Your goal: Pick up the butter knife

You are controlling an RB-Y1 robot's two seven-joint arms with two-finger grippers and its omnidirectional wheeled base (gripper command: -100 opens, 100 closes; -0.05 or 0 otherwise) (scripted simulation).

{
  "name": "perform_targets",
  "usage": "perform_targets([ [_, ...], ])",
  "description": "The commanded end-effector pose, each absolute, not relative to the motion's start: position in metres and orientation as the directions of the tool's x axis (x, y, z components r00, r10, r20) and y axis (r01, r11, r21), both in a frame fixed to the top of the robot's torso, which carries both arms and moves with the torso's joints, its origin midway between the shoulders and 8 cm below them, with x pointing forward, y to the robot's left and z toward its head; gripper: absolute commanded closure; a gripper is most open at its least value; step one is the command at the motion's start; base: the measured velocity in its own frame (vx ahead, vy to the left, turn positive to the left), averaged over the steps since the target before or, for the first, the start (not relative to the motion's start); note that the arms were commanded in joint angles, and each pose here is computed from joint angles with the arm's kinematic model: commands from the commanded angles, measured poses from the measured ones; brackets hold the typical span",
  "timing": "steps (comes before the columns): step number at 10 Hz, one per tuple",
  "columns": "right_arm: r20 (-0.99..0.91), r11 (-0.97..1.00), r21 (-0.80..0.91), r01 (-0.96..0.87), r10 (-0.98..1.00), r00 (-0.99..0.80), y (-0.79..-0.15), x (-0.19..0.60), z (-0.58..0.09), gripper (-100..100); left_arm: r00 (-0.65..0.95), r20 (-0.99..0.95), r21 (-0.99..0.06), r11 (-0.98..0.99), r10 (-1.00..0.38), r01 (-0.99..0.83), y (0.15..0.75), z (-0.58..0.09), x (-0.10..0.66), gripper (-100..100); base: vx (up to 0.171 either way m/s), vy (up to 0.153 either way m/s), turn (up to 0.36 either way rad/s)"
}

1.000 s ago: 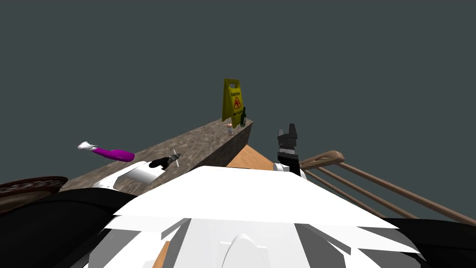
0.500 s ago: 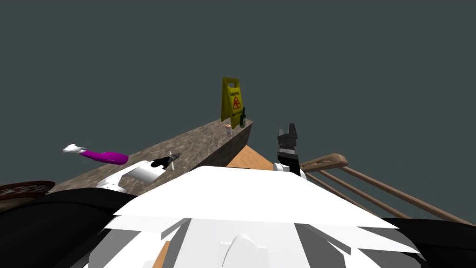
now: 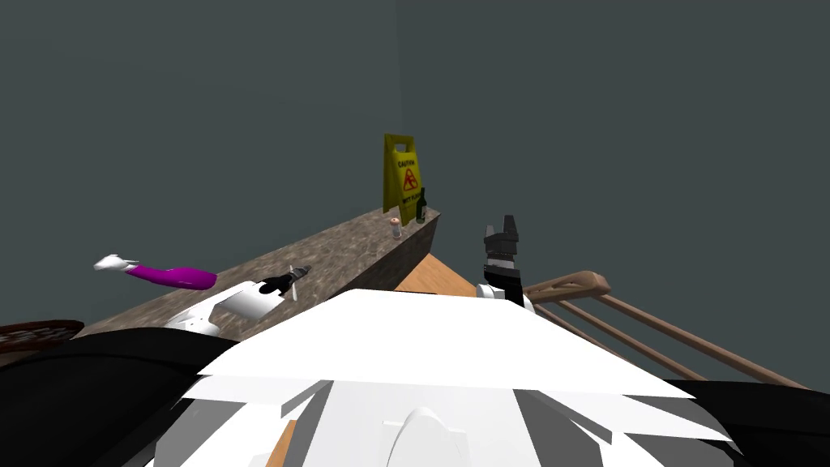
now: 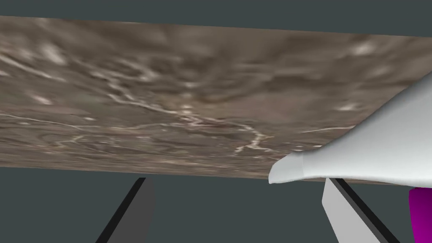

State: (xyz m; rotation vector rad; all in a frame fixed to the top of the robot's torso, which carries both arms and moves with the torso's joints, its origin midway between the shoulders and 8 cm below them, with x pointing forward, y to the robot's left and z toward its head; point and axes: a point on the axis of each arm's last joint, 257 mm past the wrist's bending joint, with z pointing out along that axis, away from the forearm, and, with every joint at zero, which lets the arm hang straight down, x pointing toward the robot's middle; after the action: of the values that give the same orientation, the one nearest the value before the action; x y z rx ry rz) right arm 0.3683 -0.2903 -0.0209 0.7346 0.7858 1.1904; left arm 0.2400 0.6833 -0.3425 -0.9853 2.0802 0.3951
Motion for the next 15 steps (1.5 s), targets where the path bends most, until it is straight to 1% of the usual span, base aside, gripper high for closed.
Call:
perform_targets([
  [1, -0.138, 0.214, 0.833, -0.510, 0.973, 0.183, -0.290, 0.368, -0.021, 0, -0.388, -0.766, -0.048, 0.648, -0.512, -0.760, 0.694, -0.345, 0.233, -100, 0.010, -0.009, -0.004],
  [2, -0.138, 0.214, 0.833, -0.510, 0.973, 0.183, -0.290, 0.368, -0.021, 0, -0.388, -0.766, -0.031, 0.632, -0.513, -0.774, 0.704, -0.347, 0.224, -100, 0.000, 0.000, 0.000],
  [3, -0.138, 0.214, 0.833, -0.510, 0.973, 0.183, -0.290, 0.368, -0.021, 0, -0.374, -0.783, -0.059, 0.658, -0.497, -0.751, 0.702, -0.344, 0.245, -100, 0.035, -0.042, 0.023],
  [5, -0.138, 0.214, 0.833, -0.510, 0.973, 0.183, -0.290, 0.368, -0.021, 0, -0.375, -0.786, -0.051, 0.656, -0.491, -0.753, 0.716, -0.347, 0.234, -100, 0.055, -0.056, 0.008],
  [7, -0.138, 0.214, 0.833, -0.510, 0.973, 0.183, -0.290, 0.368, -0.021, 0, -0.375, -0.786, -0.033, 0.638, -0.492, -0.769, 0.730, -0.350, 0.220, -100, 0.004, -0.010, 0.000],
  [8, -0.138, 0.214, 0.833, -0.510, 0.973, 0.183, -0.290, 0.368, -0.021, 0, -0.366, -0.798, -0.059, 0.666, -0.479, -0.743, 0.727, -0.347, 0.241, -100, 0.056, -0.048, 0.024],
  [11, -0.138, 0.214, 0.833, -0.510, 0.973, 0.183, -0.290, 0.368, -0.021, 0, -0.372, -0.798, -0.034, 0.651, -0.475, -0.759, 0.751, -0.351, 0.216, -100, 0.034, -0.044, 0.006],
  [12, -0.138, 0.214, 0.833, -0.510, 0.973, 0.183, -0.290, 0.368, -0.021, 0, -0.372, -0.797, -0.031, 0.647, -0.475, -0.762, 0.753, -0.351, 0.214, -100, -0.011, 0.010, -0.004],
  [13, -0.138, 0.214, 0.833, -0.510, 0.973, 0.183, -0.290, 0.368, -0.021, 0, -0.363, -0.805, -0.058, 0.671, -0.470, -0.739, 0.748, -0.349, 0.234, -100, 0.033, -0.042, 0.028],
  [15, -0.138, 0.214, 0.833, -0.510, 0.973, 0.183, -0.290, 0.368, -0.021, 0, -0.375, -0.804, -0.045, 0.675, -0.462, -0.736, 0.759, -0.351, 0.221, -100, 0.052, -0.055, 0.006],
])
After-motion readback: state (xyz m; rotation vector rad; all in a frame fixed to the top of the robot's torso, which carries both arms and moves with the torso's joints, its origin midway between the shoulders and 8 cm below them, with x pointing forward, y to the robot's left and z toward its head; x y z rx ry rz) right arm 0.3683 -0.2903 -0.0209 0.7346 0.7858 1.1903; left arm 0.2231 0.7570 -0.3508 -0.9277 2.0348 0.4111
